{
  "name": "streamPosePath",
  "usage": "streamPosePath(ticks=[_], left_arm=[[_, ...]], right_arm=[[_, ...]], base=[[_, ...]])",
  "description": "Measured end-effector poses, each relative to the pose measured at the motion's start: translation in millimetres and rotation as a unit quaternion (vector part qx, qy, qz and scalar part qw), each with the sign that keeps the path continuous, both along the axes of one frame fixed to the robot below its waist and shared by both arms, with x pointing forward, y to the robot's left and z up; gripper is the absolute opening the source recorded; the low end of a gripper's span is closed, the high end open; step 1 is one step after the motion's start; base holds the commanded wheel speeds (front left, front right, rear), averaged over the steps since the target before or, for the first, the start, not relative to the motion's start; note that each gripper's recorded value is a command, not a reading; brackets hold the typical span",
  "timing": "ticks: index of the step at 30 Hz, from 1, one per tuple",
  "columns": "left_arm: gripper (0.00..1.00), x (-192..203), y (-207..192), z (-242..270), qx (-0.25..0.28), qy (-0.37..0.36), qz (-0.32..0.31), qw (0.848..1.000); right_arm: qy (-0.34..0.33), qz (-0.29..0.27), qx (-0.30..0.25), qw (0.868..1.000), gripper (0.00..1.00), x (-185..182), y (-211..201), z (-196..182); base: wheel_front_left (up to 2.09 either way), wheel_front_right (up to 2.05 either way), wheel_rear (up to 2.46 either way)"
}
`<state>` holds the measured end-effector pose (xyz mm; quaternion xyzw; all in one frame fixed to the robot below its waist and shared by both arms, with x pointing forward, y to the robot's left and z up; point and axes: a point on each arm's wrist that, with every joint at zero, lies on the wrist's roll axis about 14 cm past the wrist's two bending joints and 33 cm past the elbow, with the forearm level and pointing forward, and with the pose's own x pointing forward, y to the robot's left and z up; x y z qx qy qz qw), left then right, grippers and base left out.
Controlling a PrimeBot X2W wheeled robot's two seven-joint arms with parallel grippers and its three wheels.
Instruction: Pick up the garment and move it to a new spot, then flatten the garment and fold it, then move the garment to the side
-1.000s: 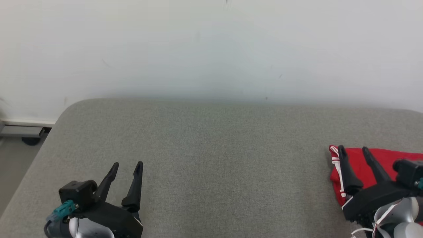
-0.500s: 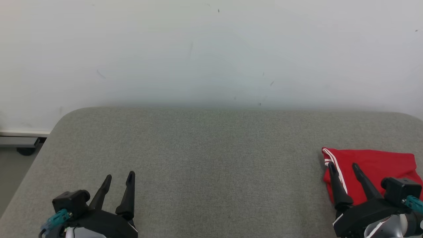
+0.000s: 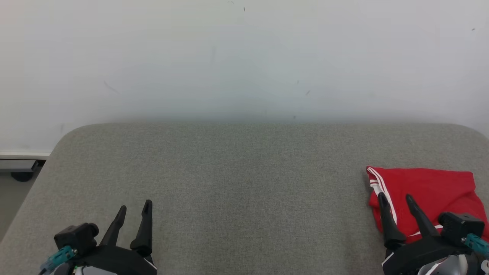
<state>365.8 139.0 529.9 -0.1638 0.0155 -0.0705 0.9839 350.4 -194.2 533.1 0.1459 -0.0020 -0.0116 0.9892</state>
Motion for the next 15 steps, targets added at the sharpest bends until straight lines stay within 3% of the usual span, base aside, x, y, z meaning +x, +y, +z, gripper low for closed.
streamPosePath(ticks=[9,10,15], left_arm=[[1.00,1.1,4.8,-3.6,-0.001,0.002,0.011,1.000],[0.00,0.8,4.4,-5.5,-0.001,0.004,0.011,1.000],[0.00,-14.8,-0.1,-42.2,-0.003,0.057,0.010,0.998]], right_arm=[[0.001,-0.002,0.002,1.000,1.00,-0.6,0.4,-3.6],[0.005,-0.002,0.003,1.000,0.00,-1.1,0.6,-5.8],[0.058,-0.003,0.009,0.998,0.00,-13.9,2.8,-41.3]], base=[[0.00,0.00,0.00],[0.00,0.00,0.00],[0.00,0.00,0.00]])
